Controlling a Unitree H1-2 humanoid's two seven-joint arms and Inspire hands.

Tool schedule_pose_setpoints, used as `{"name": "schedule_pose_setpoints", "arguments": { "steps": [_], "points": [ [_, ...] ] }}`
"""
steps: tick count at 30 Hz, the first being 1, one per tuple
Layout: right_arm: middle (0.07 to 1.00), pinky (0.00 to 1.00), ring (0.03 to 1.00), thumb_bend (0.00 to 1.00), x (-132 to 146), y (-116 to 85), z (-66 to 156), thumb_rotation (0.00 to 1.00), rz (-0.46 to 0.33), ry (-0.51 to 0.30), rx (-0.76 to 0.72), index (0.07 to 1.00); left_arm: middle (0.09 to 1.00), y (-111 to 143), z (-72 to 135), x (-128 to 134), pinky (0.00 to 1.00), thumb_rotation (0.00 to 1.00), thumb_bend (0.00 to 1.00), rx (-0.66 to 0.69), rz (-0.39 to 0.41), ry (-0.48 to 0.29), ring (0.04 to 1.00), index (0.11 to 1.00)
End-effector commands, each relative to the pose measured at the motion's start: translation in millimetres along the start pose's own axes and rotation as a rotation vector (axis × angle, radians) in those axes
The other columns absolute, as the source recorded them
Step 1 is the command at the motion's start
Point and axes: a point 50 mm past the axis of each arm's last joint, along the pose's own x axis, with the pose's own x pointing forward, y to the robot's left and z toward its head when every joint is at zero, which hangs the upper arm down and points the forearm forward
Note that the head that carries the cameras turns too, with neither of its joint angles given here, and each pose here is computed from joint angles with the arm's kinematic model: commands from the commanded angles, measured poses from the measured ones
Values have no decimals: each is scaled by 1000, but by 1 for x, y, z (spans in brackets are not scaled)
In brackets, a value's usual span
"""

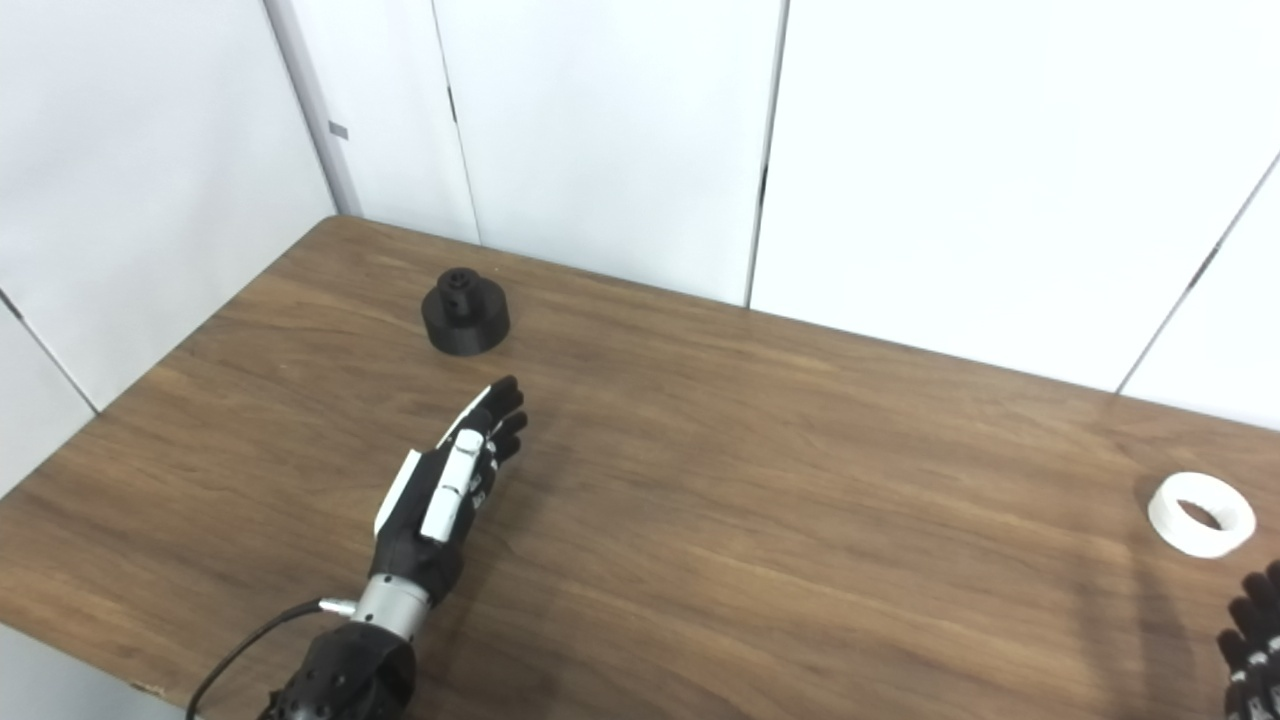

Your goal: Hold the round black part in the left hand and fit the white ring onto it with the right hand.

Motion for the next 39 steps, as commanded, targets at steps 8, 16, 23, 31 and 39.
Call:
{"name": "schedule_pose_setpoints", "arguments": {
  "steps": [8,16,23,31,39],
  "points": [
    [908,914,925,463,-10,-11,-2,1000,11,-34,-33,901,958,-9,-3,-5,967,886,552,-6,6,-40,948,947],
    [864,774,874,435,-8,-11,-6,1000,6,-31,-47,857,951,-9,-7,-6,962,862,542,-12,16,-42,942,940],
    [861,730,859,463,-7,-13,-9,1000,9,-29,-48,844,961,-9,-8,-7,964,896,520,-3,12,-41,950,953],
    [857,670,847,463,-6,-14,-9,1000,8,-31,-49,831,961,-11,-8,-6,963,894,507,4,14,-41,950,953],
    [859,651,847,452,-6,-12,-9,1000,4,-31,-37,824,961,-9,-6,-4,965,870,505,32,18,-59,957,960]
  ]
}}
